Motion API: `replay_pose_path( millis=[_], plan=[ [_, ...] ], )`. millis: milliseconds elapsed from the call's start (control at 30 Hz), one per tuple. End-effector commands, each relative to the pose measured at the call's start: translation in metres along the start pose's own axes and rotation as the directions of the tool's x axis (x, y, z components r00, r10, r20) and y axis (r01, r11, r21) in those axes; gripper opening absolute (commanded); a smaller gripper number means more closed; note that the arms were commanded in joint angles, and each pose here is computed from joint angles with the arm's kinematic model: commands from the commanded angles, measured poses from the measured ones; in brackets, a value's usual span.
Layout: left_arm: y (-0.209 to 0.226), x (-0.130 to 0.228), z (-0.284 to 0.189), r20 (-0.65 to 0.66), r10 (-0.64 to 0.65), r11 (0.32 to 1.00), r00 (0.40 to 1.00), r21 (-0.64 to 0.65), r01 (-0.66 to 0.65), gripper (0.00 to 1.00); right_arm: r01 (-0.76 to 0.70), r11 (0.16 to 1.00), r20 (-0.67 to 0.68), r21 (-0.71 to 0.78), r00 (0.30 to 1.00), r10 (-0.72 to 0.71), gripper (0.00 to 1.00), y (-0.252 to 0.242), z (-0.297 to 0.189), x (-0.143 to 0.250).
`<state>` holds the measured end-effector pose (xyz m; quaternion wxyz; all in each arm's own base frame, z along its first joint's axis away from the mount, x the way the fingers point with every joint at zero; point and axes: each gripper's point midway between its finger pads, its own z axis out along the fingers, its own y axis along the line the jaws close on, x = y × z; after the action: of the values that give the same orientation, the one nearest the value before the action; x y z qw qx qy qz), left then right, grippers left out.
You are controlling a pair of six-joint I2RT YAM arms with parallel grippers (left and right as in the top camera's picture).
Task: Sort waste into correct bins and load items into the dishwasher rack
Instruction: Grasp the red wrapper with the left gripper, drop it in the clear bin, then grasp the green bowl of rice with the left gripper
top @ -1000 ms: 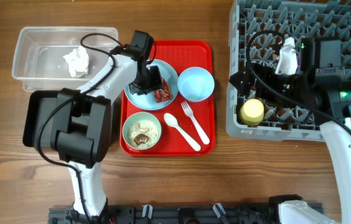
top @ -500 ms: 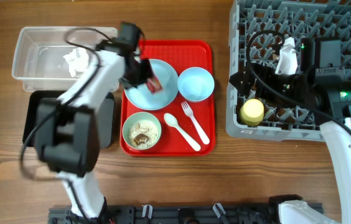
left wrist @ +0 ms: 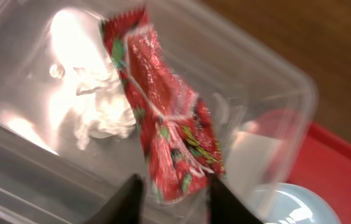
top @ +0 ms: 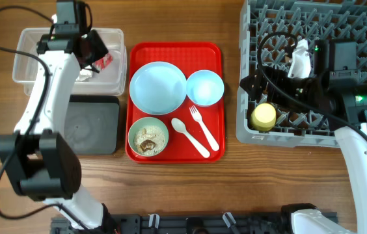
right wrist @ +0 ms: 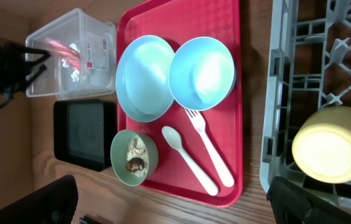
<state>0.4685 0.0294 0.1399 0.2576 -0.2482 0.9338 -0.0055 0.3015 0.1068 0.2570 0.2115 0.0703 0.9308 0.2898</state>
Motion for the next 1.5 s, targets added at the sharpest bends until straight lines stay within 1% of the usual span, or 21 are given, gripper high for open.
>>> replay_pose_path(
  millis=[0, 33, 67, 100, 200, 233, 267, 300, 400, 467, 533, 600, 700, 867, 1000, 1067, 1133, 1167, 1233, 1333, 1467],
  plan=[
    [-0.022, 0.005, -0.019, -0.028, 0.078, 0.99, 0.997, 0.12, -0.074, 0.8, 0.015, 1.0, 0.017, -0.026, 1.0, -0.014, 1.0, 0.009, -0.007, -0.002],
    [-0.028, 0.008, -0.029, -0.038, 0.088, 0.986, 0.995, 0.143, -0.081, 0.8, 0.017, 1.0, 0.017, -0.026, 1.0, -0.017, 1.0, 0.009, -0.007, -0.002],
    [-0.034, 0.012, -0.04, -0.049, 0.101, 0.983, 0.994, 0.159, -0.092, 0.77, 0.019, 0.999, 0.017, -0.025, 1.0, -0.019, 1.0, 0.009, -0.007, -0.002],
    [-0.039, 0.019, -0.05, -0.063, 0.118, 0.98, 0.991, 0.171, -0.105, 0.76, 0.026, 0.999, 0.017, -0.026, 1.0, -0.025, 1.0, 0.009, -0.007, -0.002],
    [-0.056, 0.049, -0.079, -0.111, 0.187, 0.966, 0.976, 0.201, -0.162, 0.7, 0.031, 0.999, 0.017, -0.025, 0.999, -0.031, 1.0, 0.009, -0.007, -0.002],
    [-0.061, 0.064, -0.087, -0.14, 0.218, 0.961, 0.966, 0.205, -0.187, 0.68, 0.031, 0.999, 0.017, -0.025, 0.999, -0.031, 1.0, 0.009, -0.007, -0.002],
    [-0.067, 0.083, -0.096, -0.18, 0.261, 0.952, 0.948, 0.21, -0.222, 0.64, 0.031, 0.999, 0.017, -0.025, 0.999, -0.031, 1.0, 0.009, -0.007, -0.002],
    [-0.07, 0.095, -0.1, -0.206, 0.284, 0.947, 0.936, 0.211, -0.241, 0.6, 0.031, 0.999, 0.018, -0.025, 0.999, -0.031, 1.0, 0.009, -0.007, -0.002],
    [-0.08, 0.148, -0.109, -0.326, 0.334, 0.94, 0.884, 0.189, -0.285, 0.57, 0.031, 0.999, 0.017, -0.025, 0.999, -0.031, 1.0, 0.009, -0.007, -0.002],
    [-0.084, 0.176, -0.108, -0.374, 0.346, 0.938, 0.86, 0.171, -0.303, 0.54, 0.03, 0.999, 0.016, -0.025, 0.999, -0.03, 1.0, 0.009, -0.007, -0.001],
    [-0.086, 0.204, -0.099, -0.399, 0.331, 0.944, 0.855, 0.127, -0.306, 0.46, 0.029, 0.999, 0.013, -0.024, 0.999, -0.029, 1.0, 0.009, -0.007, -0.001],
    [-0.088, 0.222, -0.089, -0.403, 0.323, 0.946, 0.856, 0.107, -0.306, 0.41, 0.029, 0.999, 0.013, -0.024, 0.999, -0.029, 1.0, 0.009, -0.007, -0.001],
    [-0.092, 0.25, -0.071, -0.403, 0.34, 0.94, 0.85, 0.117, -0.32, 0.4, 0.03, 0.999, 0.014, -0.025, 0.999, -0.029, 1.0, 0.009, -0.007, -0.001],
    [-0.081, 0.286, -0.034, -0.419, 0.34, 0.938, 0.842, 0.083, -0.337, 0.4, 0.029, 0.999, 0.014, -0.025, 0.999, -0.028, 1.0, 0.009, -0.007, -0.001],
    [-0.075, 0.296, -0.02, -0.437, 0.338, 0.936, 0.834, 0.067, -0.345, 0.34, 0.029, 0.999, 0.014, -0.024, 1.0, -0.028, 1.0, 0.009, -0.007, -0.001],
    [-0.074, 0.299, -0.015, -0.445, 0.34, 0.934, 0.828, 0.062, -0.351, 0.26, 0.029, 0.999, 0.014, -0.025, 0.999, -0.028, 1.0, 0.009, -0.007, -0.001],
    [-0.074, 0.303, -0.014, -0.451, 0.347, 0.931, 0.822, 0.06, -0.36, 0.15, 0.028, 0.999, 0.014, -0.025, 1.0, -0.027, 1.0, 0.009, -0.007, -0.001],
    [-0.076, 0.306, -0.015, -0.451, 0.358, 0.927, 0.818, 0.065, -0.37, 0.07, 0.027, 0.999, 0.014, -0.024, 1.0, -0.027, 1.0, 0.009, -0.007, -0.001],
    [-0.077, 0.306, -0.017, -0.45, 0.362, 0.925, 0.816, 0.068, -0.373, 0.04, 0.028, 0.999, 0.014, -0.024, 1.0, -0.028, 1.0, 0.009, -0.007, -0.001],
    [-0.076, 0.302, -0.026, -0.458, 0.361, 0.924, 0.812, 0.061, -0.377, 0.04, 0.027, 0.999, 0.013, -0.024, 1.0, -0.027, 1.0, 0.009, -0.007, -0.001],
    [-0.08, 0.279, -0.056, -0.442, 0.407, 0.908, 0.799, 0.104, -0.405, 0.04, 0.026, 0.999, 0.011, -0.023, 1.0, -0.026, 1.0, 0.009, -0.007, 0.0]
  ],
)
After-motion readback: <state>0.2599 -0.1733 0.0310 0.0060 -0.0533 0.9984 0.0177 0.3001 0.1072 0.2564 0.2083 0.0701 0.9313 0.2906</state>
